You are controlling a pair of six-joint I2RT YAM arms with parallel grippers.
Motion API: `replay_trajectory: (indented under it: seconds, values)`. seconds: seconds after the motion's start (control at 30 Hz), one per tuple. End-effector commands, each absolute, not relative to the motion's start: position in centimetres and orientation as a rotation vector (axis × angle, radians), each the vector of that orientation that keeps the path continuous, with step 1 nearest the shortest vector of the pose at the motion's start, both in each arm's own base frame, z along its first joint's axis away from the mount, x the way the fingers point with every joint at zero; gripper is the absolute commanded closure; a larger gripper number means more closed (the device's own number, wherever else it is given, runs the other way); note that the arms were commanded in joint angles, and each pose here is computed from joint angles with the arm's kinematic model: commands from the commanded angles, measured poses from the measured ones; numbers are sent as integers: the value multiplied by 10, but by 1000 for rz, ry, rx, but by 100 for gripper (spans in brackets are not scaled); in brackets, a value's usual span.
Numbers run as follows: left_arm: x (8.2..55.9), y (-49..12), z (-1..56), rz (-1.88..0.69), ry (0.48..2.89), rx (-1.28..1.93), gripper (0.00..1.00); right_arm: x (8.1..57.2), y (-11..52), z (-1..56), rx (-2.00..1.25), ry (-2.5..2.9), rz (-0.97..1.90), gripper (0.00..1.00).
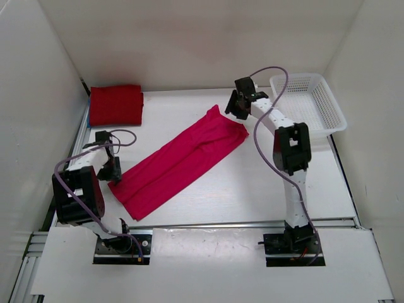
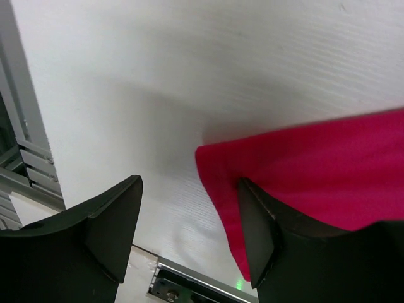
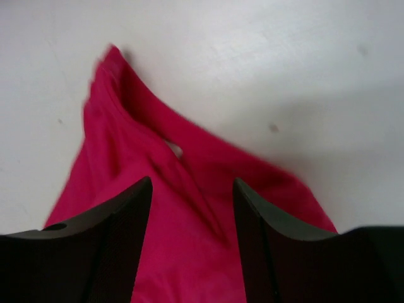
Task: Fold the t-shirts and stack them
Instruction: Rotate the tshirt 90 degrees
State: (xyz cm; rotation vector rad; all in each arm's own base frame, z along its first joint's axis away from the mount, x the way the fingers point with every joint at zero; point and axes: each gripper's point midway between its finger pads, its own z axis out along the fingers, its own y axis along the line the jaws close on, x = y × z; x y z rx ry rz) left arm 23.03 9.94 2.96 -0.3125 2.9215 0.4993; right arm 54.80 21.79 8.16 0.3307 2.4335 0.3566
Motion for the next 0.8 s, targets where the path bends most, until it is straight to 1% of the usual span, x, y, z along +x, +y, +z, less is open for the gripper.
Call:
replay_trajectory:
  seconds: [0.0, 0.03, 0.07, 0.13, 0.17, 0.2, 0.23, 0.27, 0.3, 0.43, 0.5, 0.53, 0.57, 0.6, 0.63, 0.67, 0.7, 0.73, 0.77]
  values:
    - [239, 102, 41, 466, 2908, -348, 27, 521, 188, 135, 454, 2339, 318, 44]
    - [242, 106, 45, 468, 2893, -365, 27, 508, 183, 142, 521, 2343, 351, 50]
    - [240, 106, 44, 468, 2902, -365, 27, 483, 182, 113, 547, 2431, 357, 53]
    - [246, 103, 52, 437, 2881, -363, 26, 462, 172, 101, 643, 2462, 360, 58]
    - [246, 103, 52, 437, 2881, -363, 26, 442, 165, 77, 677, 2517, 310, 58]
    - [245, 103, 54, 437, 2881, -363, 26, 438, 164, 68, 695, 2524, 307, 57]
    - [245, 103, 54, 437, 2881, -363, 26, 438, 166, 65, 703, 2520, 329, 53]
    - [245, 103, 54, 437, 2881, -363, 26, 437, 166, 55, 707, 2541, 314, 53]
    - [245, 103, 54, 437, 2881, -363, 26, 440, 167, 41, 724, 2561, 299, 53]
    - [238, 103, 52, 450, 2902, -363, 26, 456, 165, 18, 798, 2572, 253, 50]
    - [238, 105, 56, 451, 2895, -377, 26, 467, 164, 4, 826, 2581, 239, 50]
    - [238, 106, 59, 451, 2895, -377, 25, 470, 165, 1, 827, 2587, 234, 53]
    - [238, 106, 59, 451, 2895, -377, 25, 477, 167, -2, 826, 2583, 237, 68]
    - [239, 104, 61, 436, 2898, -375, 25, 493, 174, -4, 820, 2570, 265, 77]
    - [240, 101, 63, 407, 2903, -372, 25, 503, 177, -4, 806, 2565, 269, 94]
    - [241, 99, 62, 388, 2904, -370, 25, 508, 180, -21, 795, 2595, 261, 99]
    - [242, 96, 64, 366, 2906, -368, 24, 546, 187, 7, 784, 2499, 331, 100]
    - [244, 94, 67, 344, 2905, -366, 24, 563, 192, 14, 758, 2466, 354, 100]
    - [245, 89, 66, 299, 2907, -361, 24, 580, 191, -1, 752, 2451, 356, 100]
